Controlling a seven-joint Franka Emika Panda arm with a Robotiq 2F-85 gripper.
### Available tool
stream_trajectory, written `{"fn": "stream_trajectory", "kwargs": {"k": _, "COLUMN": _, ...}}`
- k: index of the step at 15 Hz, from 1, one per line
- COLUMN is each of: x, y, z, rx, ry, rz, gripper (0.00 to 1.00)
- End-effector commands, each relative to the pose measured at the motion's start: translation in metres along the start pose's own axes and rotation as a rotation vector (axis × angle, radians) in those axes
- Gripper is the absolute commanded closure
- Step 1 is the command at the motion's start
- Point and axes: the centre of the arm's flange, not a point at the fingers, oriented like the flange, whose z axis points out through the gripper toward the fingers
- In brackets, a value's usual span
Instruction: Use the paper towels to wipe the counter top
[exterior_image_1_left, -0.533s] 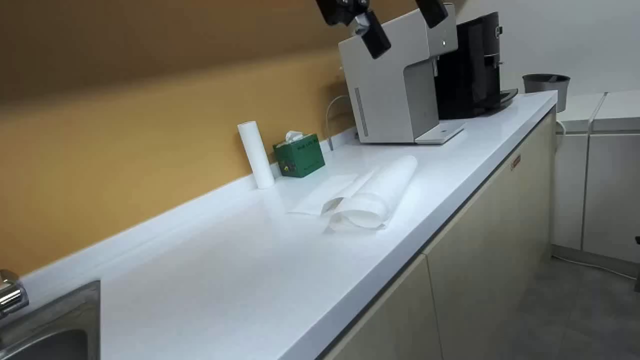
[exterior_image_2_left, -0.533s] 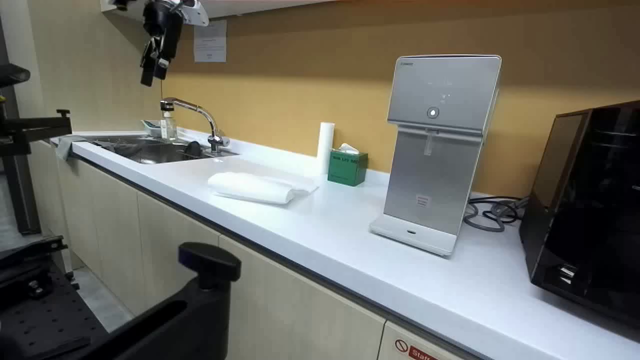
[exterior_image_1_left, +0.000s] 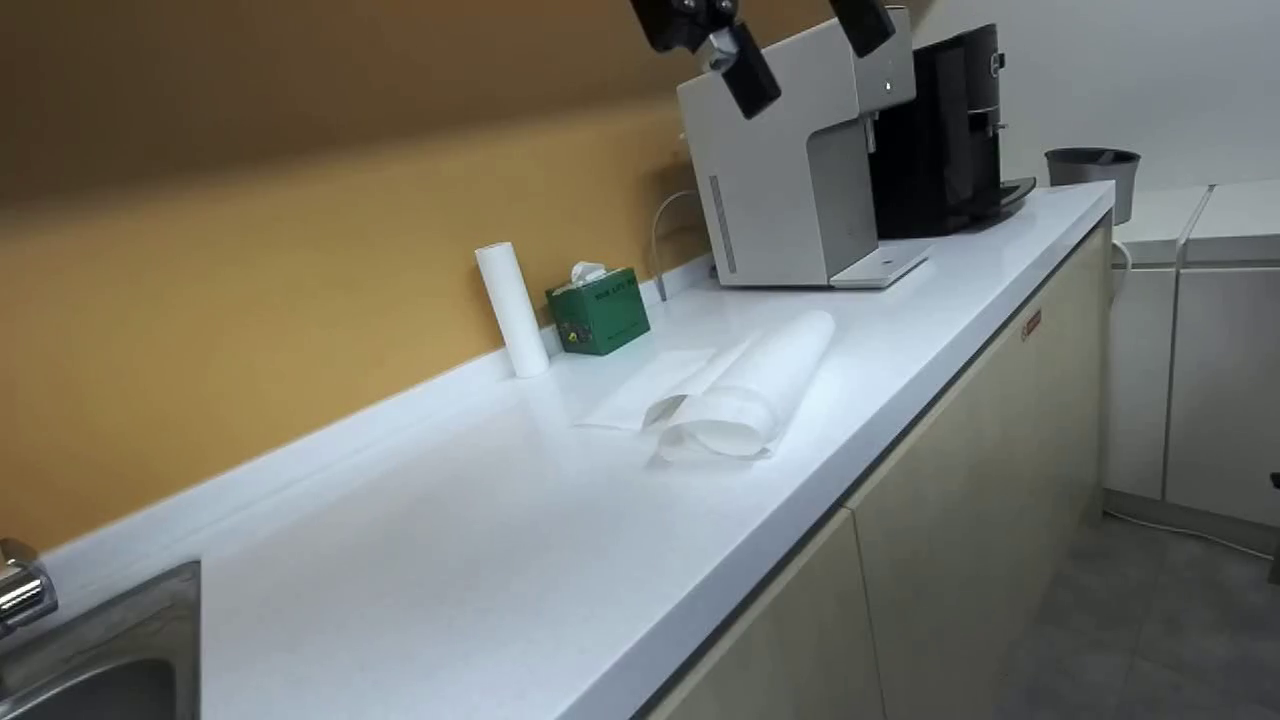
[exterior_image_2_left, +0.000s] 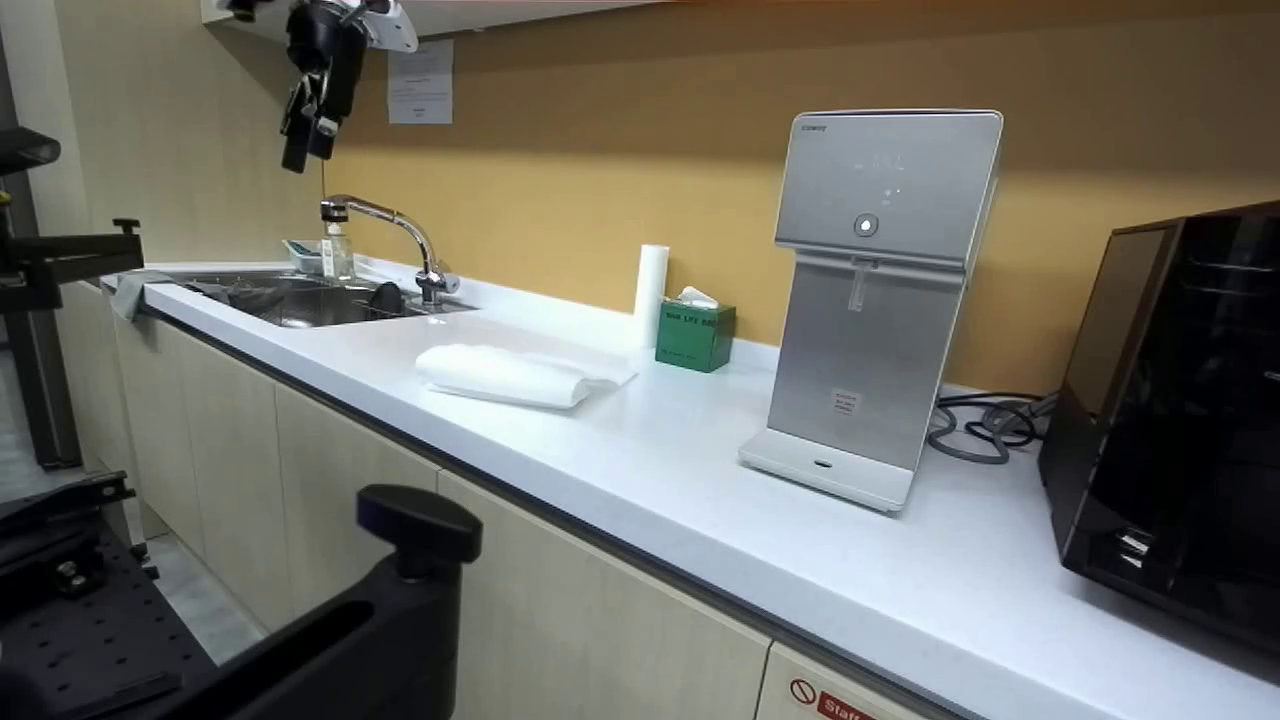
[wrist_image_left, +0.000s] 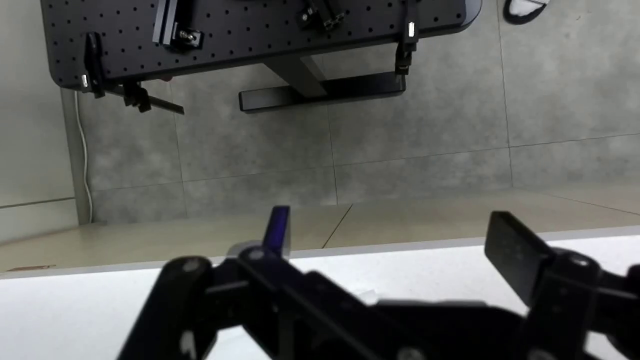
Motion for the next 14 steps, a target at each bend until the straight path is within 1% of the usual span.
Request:
{"fn": "stream_trajectory", "kwargs": {"k": 1, "x": 0.000, "y": 0.000, "z": 0.000, "rx": 0.000, "ry": 0.000, "rz": 0.000, "gripper": 0.00}}
{"fn": "stream_trajectory", "kwargs": {"k": 4, "x": 0.000, "y": 0.000, "z": 0.000, "rx": 0.000, "ry": 0.000, "rz": 0.000, "gripper": 0.00}}
{"fn": "stream_trajectory", "kwargs": {"k": 5, "x": 0.000, "y": 0.001, "z": -0.001, "rx": 0.009, "ry": 0.029, "rz": 0.004, "gripper": 0.00}}
{"fn": "stream_trajectory", "kwargs": {"k": 6, "x": 0.006, "y": 0.005, "z": -0.003, "rx": 0.017, "ry": 0.069, "rz": 0.043, "gripper": 0.00}}
{"fn": "stream_trajectory", "kwargs": {"k": 7, "x": 0.013, "y": 0.010, "z": -0.003, "rx": 0.024, "ry": 0.104, "rz": 0.055, "gripper": 0.00}}
{"fn": "stream_trajectory", "kwargs": {"k": 11, "x": 0.059, "y": 0.041, "z": 0.003, "rx": 0.049, "ry": 0.263, "rz": 0.100, "gripper": 0.00}}
{"fn": "stream_trajectory", "kwargs": {"k": 14, "x": 0.095, "y": 0.060, "z": 0.016, "rx": 0.085, "ry": 0.348, "rz": 0.118, "gripper": 0.00}}
